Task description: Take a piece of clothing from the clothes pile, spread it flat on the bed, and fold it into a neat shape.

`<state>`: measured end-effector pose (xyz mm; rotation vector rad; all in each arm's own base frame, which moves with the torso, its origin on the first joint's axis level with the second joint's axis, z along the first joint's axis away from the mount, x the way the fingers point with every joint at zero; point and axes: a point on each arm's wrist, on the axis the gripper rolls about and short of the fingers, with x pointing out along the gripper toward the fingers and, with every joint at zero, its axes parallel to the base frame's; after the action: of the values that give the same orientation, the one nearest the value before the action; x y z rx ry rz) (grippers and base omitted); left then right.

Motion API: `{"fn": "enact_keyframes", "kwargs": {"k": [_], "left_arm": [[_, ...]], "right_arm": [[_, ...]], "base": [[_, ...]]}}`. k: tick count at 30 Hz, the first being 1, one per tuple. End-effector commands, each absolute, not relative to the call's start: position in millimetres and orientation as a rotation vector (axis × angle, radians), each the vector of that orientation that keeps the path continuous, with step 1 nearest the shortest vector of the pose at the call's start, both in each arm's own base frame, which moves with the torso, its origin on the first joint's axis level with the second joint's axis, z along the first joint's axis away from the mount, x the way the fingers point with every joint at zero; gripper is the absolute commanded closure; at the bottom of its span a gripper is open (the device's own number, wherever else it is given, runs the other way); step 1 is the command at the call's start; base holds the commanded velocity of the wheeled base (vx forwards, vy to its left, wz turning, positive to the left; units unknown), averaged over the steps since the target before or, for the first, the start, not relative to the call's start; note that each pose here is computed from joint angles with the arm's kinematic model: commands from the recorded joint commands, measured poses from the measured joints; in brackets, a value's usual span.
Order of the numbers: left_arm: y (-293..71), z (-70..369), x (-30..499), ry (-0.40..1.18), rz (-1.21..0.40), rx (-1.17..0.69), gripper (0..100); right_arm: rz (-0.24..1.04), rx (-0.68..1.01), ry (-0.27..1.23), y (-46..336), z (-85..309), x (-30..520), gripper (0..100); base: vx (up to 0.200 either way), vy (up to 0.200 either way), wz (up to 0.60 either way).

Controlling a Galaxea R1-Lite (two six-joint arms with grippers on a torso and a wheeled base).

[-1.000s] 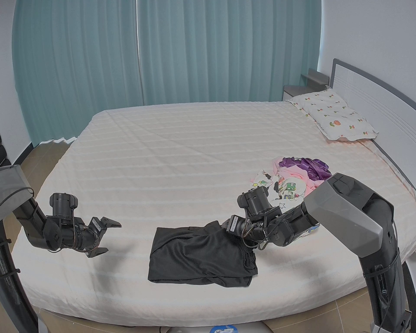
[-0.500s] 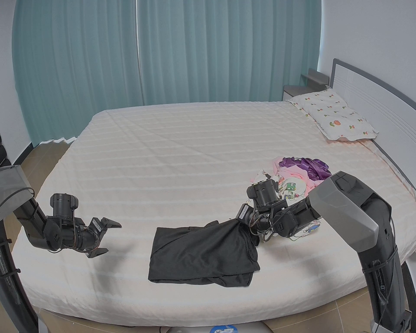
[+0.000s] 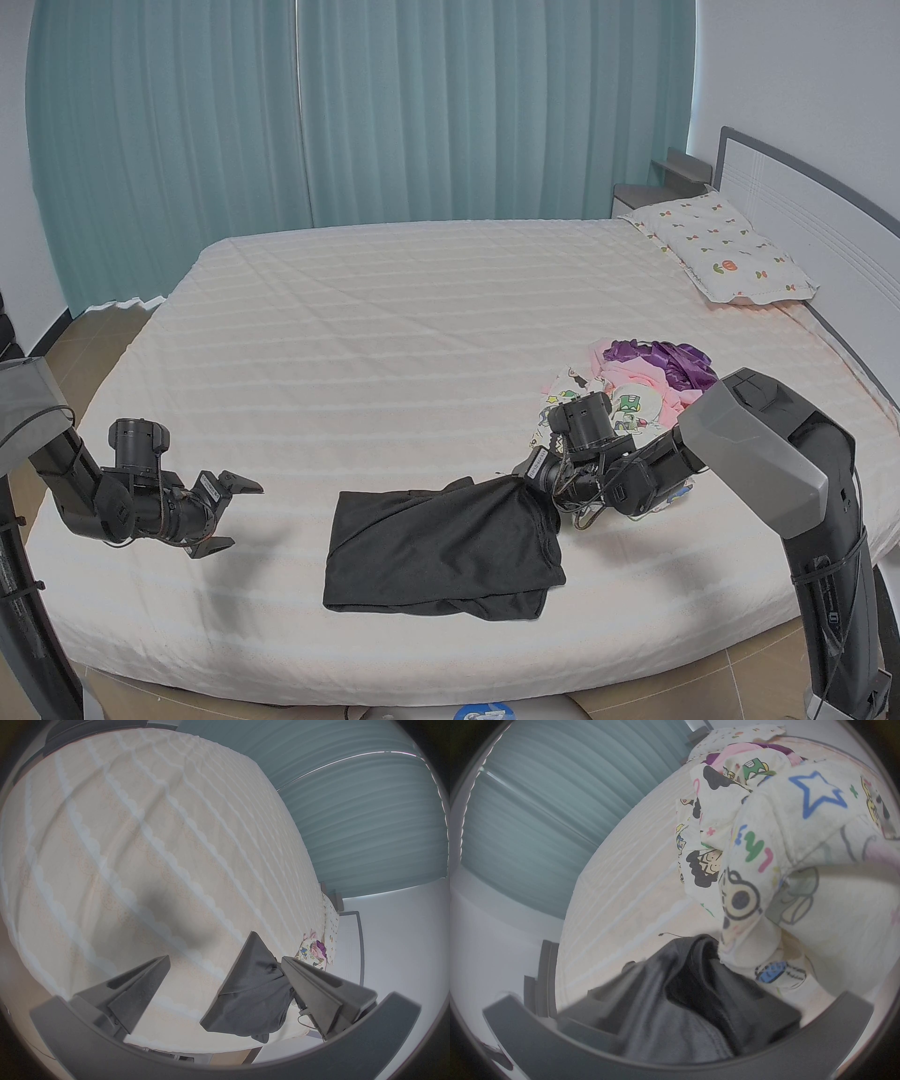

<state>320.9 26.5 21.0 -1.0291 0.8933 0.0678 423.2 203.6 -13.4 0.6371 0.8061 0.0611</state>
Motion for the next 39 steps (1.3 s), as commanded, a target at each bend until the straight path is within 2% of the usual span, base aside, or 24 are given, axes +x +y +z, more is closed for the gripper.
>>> {"fn": "enact_keyframes", "kwargs": {"k": [1,4,7,11,22,23,39], "left_arm": [[26.7,20.9,321.1,0.893,0.068,-1.030,0],[26.7,20.9,321.1,0.893,0.068,-1.030,0],[26.7,20.9,321.1,0.893,0.068,-1.030,0],[26.8,21.1,321.5,0.891,0.067,-1.030,0],[26.8,21.1,321.5,0.891,0.067,-1.030,0],[26.8,21.1,321.5,0.891,0.067,-1.030,0],[26.8,21.4,321.8,0.890,0.067,-1.029,0]], "right_arm": [[0.111,0.565,0.756,183.6,4.7,406.0,0],[0.174,0.506,0.714,174.0,10.5,382.4,0],[0.266,0.480,0.789,167.8,5.8,347.1,0],[0.311,0.479,0.857,163.4,-6.2,325.8,0],[0.367,0.488,0.931,172.1,-22.2,320.1,0],[0.363,0.482,0.948,172.5,-24.1,319.5,100],[0.367,0.332,1.024,159.8,-22.0,300.4,100]], "base": [[0.000,0.000,0.00],[0.000,0.000,0.00],[0.000,0.000,0.00],[0.000,0.000,0.00],[0.000,0.000,0.00],[0.000,0.000,0.00],[0.000,0.000,0.00]]}}
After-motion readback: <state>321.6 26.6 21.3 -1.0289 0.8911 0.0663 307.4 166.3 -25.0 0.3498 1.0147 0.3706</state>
